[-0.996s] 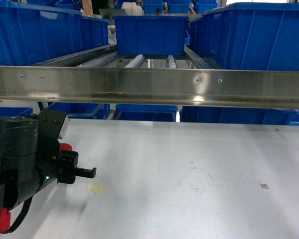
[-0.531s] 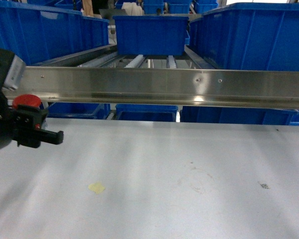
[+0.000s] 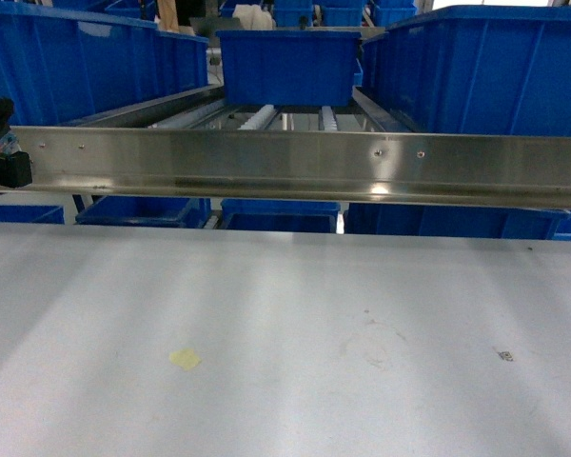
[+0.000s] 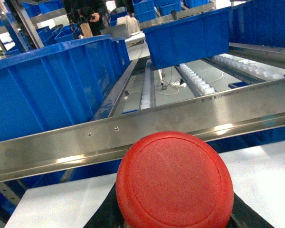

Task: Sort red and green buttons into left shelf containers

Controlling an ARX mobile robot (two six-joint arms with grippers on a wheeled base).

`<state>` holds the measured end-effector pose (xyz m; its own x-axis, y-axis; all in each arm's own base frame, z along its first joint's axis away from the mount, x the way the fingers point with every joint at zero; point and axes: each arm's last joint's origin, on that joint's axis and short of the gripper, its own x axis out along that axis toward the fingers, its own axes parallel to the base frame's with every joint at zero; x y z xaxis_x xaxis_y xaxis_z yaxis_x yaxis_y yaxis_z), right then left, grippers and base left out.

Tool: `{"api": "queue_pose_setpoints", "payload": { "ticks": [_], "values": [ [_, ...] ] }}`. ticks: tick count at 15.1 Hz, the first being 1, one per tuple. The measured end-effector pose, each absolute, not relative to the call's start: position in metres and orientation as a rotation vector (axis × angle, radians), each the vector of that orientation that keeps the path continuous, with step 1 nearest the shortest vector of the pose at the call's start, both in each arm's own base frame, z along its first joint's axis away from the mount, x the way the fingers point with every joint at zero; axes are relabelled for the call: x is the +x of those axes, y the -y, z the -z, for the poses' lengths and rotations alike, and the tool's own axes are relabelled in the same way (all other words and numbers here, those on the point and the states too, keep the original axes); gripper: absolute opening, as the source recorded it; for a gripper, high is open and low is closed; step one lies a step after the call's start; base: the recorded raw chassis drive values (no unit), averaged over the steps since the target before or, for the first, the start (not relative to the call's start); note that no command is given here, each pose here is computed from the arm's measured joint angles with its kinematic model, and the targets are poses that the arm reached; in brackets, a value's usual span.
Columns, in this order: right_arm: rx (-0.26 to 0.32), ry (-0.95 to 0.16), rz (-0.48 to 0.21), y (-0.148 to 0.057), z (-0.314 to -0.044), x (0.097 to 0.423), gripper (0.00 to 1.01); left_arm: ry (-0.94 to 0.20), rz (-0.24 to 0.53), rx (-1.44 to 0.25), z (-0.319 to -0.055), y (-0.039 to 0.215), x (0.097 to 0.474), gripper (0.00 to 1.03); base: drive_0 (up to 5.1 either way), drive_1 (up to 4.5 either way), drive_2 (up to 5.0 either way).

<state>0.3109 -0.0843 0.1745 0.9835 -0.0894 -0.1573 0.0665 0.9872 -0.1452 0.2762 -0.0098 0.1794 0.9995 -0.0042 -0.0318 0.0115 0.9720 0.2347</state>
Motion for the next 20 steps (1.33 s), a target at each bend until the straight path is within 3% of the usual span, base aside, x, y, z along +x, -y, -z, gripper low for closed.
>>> {"api": "queue_pose_setpoints", "payload": {
  "ticks": [4, 8, 20],
  "values": [
    [-0.140, -0.164, 0.078, 0.0842, -0.1745, 0.3106, 0.30, -0.037, 0.008, 0.238, -0.1780, 0.0098, 0.2766, 0.25, 0.1, -4.09, 4.3],
    [-0.140, -0.165, 0.081, 0.0846, -0.1745, 0.3105, 0.30, -0.037, 0.011, 0.238, -0.1779, 0.0103, 0.2765, 0.25, -3.6, -0.73, 4.5],
    [-0.140, -0.161, 0.086, 0.0861, -0.1752, 0.3099, 0.30, -0.036, 0.007, 0.238, -0.1781, 0.0097, 0.2761, 0.25, -4.9, 2.29, 2.7]
  ]
}}
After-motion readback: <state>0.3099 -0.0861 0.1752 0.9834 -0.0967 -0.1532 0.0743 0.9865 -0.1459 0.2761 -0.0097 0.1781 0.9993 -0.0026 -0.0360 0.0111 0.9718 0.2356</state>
